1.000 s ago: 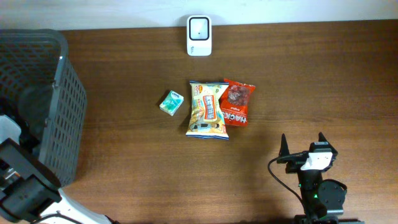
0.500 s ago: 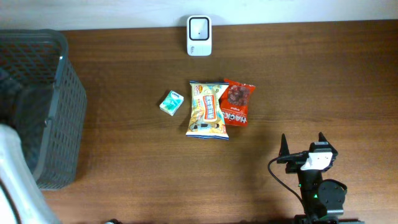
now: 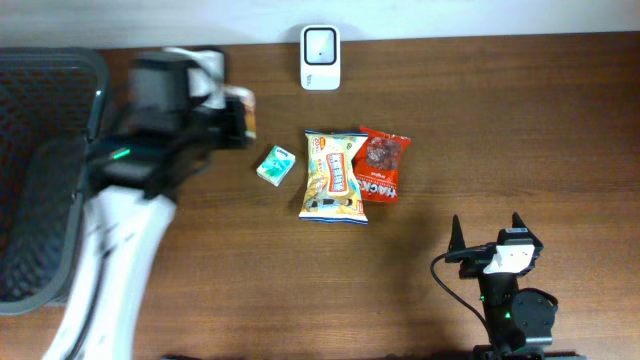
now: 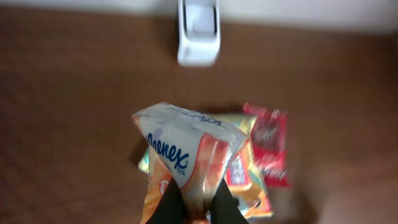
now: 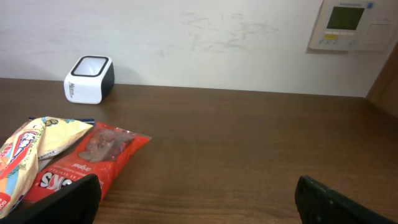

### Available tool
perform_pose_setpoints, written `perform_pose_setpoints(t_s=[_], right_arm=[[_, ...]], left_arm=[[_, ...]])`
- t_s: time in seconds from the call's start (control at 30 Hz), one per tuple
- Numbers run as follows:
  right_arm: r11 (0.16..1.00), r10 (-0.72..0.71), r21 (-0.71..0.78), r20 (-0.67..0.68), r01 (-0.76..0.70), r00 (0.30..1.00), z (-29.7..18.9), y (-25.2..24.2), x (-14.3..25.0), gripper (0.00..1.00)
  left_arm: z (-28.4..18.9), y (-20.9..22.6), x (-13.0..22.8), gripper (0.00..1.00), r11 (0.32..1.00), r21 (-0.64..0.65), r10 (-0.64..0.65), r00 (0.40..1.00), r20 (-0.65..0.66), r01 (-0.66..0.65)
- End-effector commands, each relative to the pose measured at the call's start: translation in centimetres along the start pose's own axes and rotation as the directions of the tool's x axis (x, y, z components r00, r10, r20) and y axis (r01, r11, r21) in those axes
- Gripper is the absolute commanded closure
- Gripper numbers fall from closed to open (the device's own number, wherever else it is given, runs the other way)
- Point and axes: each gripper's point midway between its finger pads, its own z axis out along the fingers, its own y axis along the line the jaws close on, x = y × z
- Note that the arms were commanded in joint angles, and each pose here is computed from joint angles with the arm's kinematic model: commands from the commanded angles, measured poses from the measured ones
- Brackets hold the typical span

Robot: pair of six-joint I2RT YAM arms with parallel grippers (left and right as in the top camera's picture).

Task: Scan the item barcode
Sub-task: 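Place the orange tissue pack beside the green pack with the left gripper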

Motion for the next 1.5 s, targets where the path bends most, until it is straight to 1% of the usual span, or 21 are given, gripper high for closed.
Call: perform_pose_setpoints(t_s=[0.0, 0.07, 0.2, 0.33, 0.4, 0.47, 0.5, 0.6, 0.67, 0.7, 0.73, 0.77, 0.87, 0.97, 1.0, 1.07, 1.2, 1.23, 1.27, 1.37, 1.47], right_arm=[[1.000, 0.007, 0.000, -0.003, -0.007, 1.000, 0.0, 0.1, 0.3, 0.02], [1.000, 0.007, 0.000, -0.003, -0.007, 1.000, 0.0, 0.1, 0.3, 0.02], [1.000, 0.007, 0.000, -0.003, -0.007, 1.000, 0.0, 0.1, 0.3, 0.02], [1.000, 0.007, 0.000, -0.003, -0.007, 1.000, 0.0, 0.1, 0.3, 0.01], [1.000, 0.007, 0.000, -0.003, -0.007, 1.000, 0.0, 0.1, 0.3, 0.02], [1.000, 0.007, 0.000, -0.003, -0.007, 1.000, 0.0, 0.1, 0.3, 0.02], [1.000, 0.007, 0.000, -0.003, -0.007, 1.000, 0.0, 0.1, 0.3, 0.02], [1.000, 0.007, 0.000, -0.003, -0.007, 1.000, 0.0, 0.1, 0.3, 0.02], [1.000, 0.007, 0.000, -0.003, -0.007, 1.000, 0.0, 0.1, 0.3, 0.02], [1.000, 0.007, 0.000, -0.003, -0.007, 1.000, 0.0, 0.1, 0.3, 0.02], [1.000, 0.007, 0.000, -0.003, -0.007, 1.000, 0.0, 0.1, 0.3, 0.02], [1.000, 0.007, 0.000, -0.003, -0.007, 1.000, 0.0, 0.1, 0.3, 0.02], [1.000, 0.007, 0.000, -0.003, -0.007, 1.000, 0.0, 0.1, 0.3, 0.02], [1.000, 0.007, 0.000, -0.003, -0.007, 1.000, 0.0, 0.1, 0.3, 0.01], [1.000, 0.007, 0.000, -0.003, -0.007, 1.000, 0.0, 0.1, 0.3, 0.02], [1.000, 0.007, 0.000, -0.003, -0.007, 1.000, 0.0, 0.1, 0.3, 0.01], [1.000, 0.007, 0.000, -0.003, -0.007, 1.000, 0.0, 0.1, 0.3, 0.01], [1.000, 0.007, 0.000, -0.003, -0.007, 1.000, 0.0, 0.1, 0.3, 0.01], [1.000, 0.007, 0.000, -0.003, -0.007, 1.000, 0.0, 0.1, 0.3, 0.01], [1.000, 0.007, 0.000, -0.003, -0.007, 1.000, 0.0, 0.1, 0.3, 0.02], [1.000, 0.007, 0.000, -0.003, -0.007, 1.000, 0.0, 0.1, 0.3, 0.02]], left_arm=[[6.1, 0.4, 3.8, 1.00, 0.989, -0.131, 0.043, 0.987, -0.152, -0.063], [9.7, 1.2, 6.0, 1.00, 0.971, -0.210, 0.064, 0.970, -0.236, -0.115], [15.0, 1.5, 9.7, 1.00, 0.963, -0.220, 0.072, 0.933, -0.354, -0.158], [18.2, 2.4, 12.4, 1.00, 0.959, -0.256, 0.003, 0.912, -0.411, -0.119], [18.7, 2.6, 13.1, 0.98, 0.960, -0.259, -0.013, 0.903, -0.429, -0.109], [18.9, 2.6, 13.2, 0.81, 0.959, -0.260, -0.014, 0.901, -0.433, -0.110], [18.8, 2.6, 13.1, 0.82, 0.960, -0.259, -0.013, 0.903, -0.430, -0.110], [18.6, 1.4, 12.7, 0.79, 0.973, -0.212, -0.013, 0.902, -0.431, -0.087], [17.9, 0.6, 11.5, 0.71, 0.980, -0.187, -0.011, 0.908, -0.419, -0.075], [17.5, 0.4, 10.8, 0.61, 0.980, -0.185, -0.009, 0.914, -0.407, -0.073], [17.0, 0.2, 10.0, 0.44, 0.981, -0.181, -0.008, 0.920, -0.392, -0.069], [16.3, -0.1, 9.0, 0.37, 0.981, -0.181, -0.007, 0.928, -0.373, -0.066], [14.0, -0.6, 6.0, 0.25, 0.983, -0.175, -0.006, 0.947, -0.321, -0.053], [10.8, -0.8, 2.8, 0.21, 0.985, -0.172, -0.017, 0.967, -0.256, -0.028], [8.4, -0.5, 0.8, 0.19, 0.985, -0.174, -0.029, 0.978, -0.209, -0.008], [5.6, 0.0, -1.1, 0.18, 0.984, -0.179, -0.045, 0.987, -0.156, 0.017], [-1.9, 2.0, -4.9, 0.18, 0.978, -0.188, -0.087, 0.996, 0.012, 0.087], [-3.5, 2.4, -5.4, 0.05, 0.976, -0.190, -0.095, 0.994, 0.048, 0.102], [-6.2, 3.3, -6.0, 0.01, 0.972, -0.197, -0.109, 0.988, 0.108, 0.128], [-10.2, 4.9, -5.6, 0.01, 0.959, -0.225, -0.137, 0.978, 0.155, 0.170], [-13.6, 6.3, -4.1, 0.01, 0.941, -0.262, -0.172, 0.970, 0.170, 0.213]])
